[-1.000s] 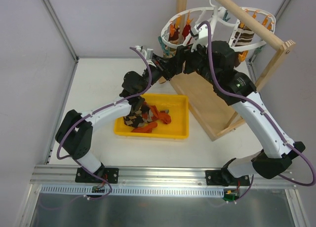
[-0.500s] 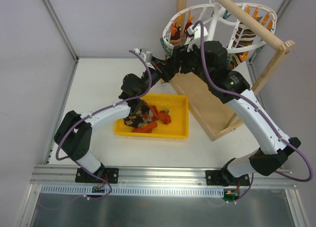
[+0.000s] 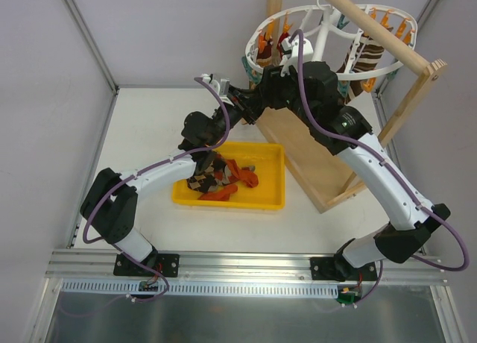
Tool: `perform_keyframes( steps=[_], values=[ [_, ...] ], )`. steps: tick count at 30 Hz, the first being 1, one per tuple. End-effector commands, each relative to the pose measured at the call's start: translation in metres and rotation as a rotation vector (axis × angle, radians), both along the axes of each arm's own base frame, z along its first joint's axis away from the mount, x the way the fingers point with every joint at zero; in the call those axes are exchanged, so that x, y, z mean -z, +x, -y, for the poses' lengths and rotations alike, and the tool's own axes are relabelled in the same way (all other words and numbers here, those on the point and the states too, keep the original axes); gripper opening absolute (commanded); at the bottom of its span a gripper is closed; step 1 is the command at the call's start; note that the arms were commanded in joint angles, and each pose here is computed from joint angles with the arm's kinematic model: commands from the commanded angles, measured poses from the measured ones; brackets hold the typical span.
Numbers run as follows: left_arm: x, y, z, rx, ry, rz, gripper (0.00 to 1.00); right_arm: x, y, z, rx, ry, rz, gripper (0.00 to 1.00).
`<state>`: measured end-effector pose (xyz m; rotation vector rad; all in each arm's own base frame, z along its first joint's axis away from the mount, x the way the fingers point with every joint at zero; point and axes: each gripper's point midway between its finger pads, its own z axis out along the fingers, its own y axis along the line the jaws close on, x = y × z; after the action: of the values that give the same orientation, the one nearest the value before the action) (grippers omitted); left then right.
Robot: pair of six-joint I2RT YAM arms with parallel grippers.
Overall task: Clip the socks to the hanger
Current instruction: Open the clamp at the hanger.
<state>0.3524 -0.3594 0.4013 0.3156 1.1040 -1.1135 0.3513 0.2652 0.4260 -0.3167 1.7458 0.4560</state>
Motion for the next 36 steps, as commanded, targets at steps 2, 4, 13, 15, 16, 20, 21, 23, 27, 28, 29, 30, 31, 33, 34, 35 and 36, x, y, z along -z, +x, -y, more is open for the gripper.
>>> perform_keyframes(
  steps=[2,4,13,15,16,20,21,23,27,28,29,30,31,33,34,35,36],
  values=[
    [-0.031,-0.036,0.002,0.085,-0.016,0.147,0.08,-0.037,0.022,0.01,0.104,0.083,0.11,0.54],
    [-0.031,-0.038,0.004,0.094,-0.008,0.155,0.08,-0.037,0.024,0.01,0.105,0.085,0.114,0.54],
    [-0.034,-0.044,0.005,0.114,0.018,0.173,0.07,-0.039,0.025,0.017,0.121,0.155,0.131,0.61],
    [-0.034,-0.045,0.006,0.124,0.028,0.18,0.08,-0.035,0.027,0.017,0.12,0.166,0.132,0.63],
    [-0.033,-0.046,0.007,0.135,0.037,0.181,0.08,-0.035,0.029,0.019,0.124,0.177,0.134,0.63],
    [-0.033,-0.046,0.008,0.139,0.039,0.176,0.08,-0.031,0.033,0.02,0.118,0.203,0.15,0.64],
    [-0.033,-0.045,0.007,0.137,0.038,0.174,0.08,-0.03,0.033,0.019,0.119,0.21,0.151,0.64],
    [-0.032,-0.045,0.008,0.139,0.038,0.169,0.07,-0.03,0.035,0.022,0.135,0.227,0.152,0.64],
    [-0.036,-0.046,0.007,0.14,0.033,0.176,0.07,-0.028,0.037,0.025,0.143,0.247,0.158,0.59],
    [-0.035,-0.045,0.007,0.138,0.034,0.172,0.07,-0.027,0.038,0.026,0.146,0.247,0.155,0.57],
    [-0.037,-0.046,0.007,0.139,0.031,0.173,0.07,-0.034,0.039,0.026,0.146,0.266,0.176,0.54],
    [-0.037,-0.045,0.006,0.137,0.03,0.171,0.07,-0.032,0.04,0.025,0.15,0.273,0.168,0.52],
    [-0.037,-0.045,0.006,0.139,0.029,0.169,0.07,-0.032,0.042,0.027,0.16,0.288,0.161,0.5],
    [-0.036,-0.044,0.005,0.139,0.026,0.162,0.07,-0.029,0.045,0.03,0.182,0.305,0.145,0.49],
    [-0.036,-0.044,0.005,0.14,0.026,0.161,0.07,-0.028,0.046,0.029,0.182,0.308,0.142,0.48],
    [-0.037,-0.044,0.005,0.139,0.025,0.163,0.07,-0.027,0.046,0.03,0.181,0.316,0.137,0.45],
    [-0.037,-0.044,0.004,0.137,0.025,0.162,0.07,-0.028,0.047,0.031,0.184,0.324,0.141,0.44]
  ],
)
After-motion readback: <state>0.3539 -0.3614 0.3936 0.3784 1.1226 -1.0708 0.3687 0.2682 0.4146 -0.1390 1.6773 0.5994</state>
